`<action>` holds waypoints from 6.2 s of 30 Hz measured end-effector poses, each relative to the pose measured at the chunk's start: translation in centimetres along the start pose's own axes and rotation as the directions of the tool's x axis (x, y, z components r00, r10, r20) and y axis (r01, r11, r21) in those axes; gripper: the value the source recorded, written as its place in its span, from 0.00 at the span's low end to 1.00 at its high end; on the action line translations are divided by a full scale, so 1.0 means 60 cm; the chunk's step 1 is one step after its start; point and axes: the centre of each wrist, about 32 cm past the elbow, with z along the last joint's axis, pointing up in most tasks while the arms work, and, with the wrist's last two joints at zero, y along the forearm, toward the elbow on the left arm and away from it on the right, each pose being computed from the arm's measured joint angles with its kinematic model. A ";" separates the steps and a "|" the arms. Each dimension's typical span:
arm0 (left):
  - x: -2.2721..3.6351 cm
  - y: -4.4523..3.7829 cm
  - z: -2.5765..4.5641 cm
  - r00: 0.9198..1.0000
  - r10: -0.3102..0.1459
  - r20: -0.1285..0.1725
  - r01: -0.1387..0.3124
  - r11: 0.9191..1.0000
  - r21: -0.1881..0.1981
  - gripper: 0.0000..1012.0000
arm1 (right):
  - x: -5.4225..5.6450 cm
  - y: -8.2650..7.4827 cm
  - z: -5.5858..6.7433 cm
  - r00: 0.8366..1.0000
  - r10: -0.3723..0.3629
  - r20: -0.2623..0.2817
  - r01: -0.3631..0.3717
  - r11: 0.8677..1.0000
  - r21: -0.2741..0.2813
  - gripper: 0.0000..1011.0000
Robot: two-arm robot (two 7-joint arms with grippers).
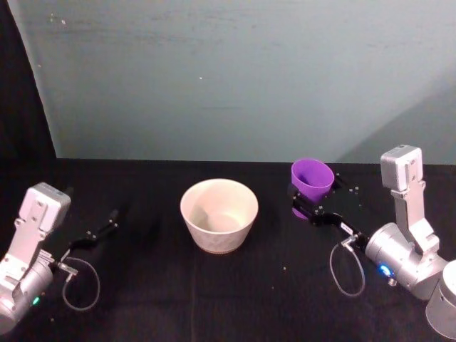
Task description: Pick up the cup and pour the mung beans from the cup into the bowl.
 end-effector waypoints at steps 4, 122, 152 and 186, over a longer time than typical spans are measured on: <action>0.0000 0.000 0.000 1.000 0.000 0.000 0.000 1.000 0.000 1.00 | 0.000 0.000 0.000 1.000 0.000 0.000 0.000 1.000 0.000 0.71; -0.0001 0.000 0.000 1.000 0.000 0.000 0.000 1.000 0.000 1.00 | 0.000 0.000 0.000 1.000 0.000 0.000 0.000 1.000 0.000 0.71; 0.0000 0.000 0.000 1.000 0.000 0.000 0.000 1.000 0.000 1.00 | -0.034 0.072 0.094 0.854 0.110 0.508 -0.043 0.989 -0.141 0.71; 0.0000 0.000 0.000 1.000 0.000 0.000 0.000 1.000 0.000 1.00 | -0.131 0.181 0.161 0.223 0.356 0.907 0.075 0.922 -0.380 0.71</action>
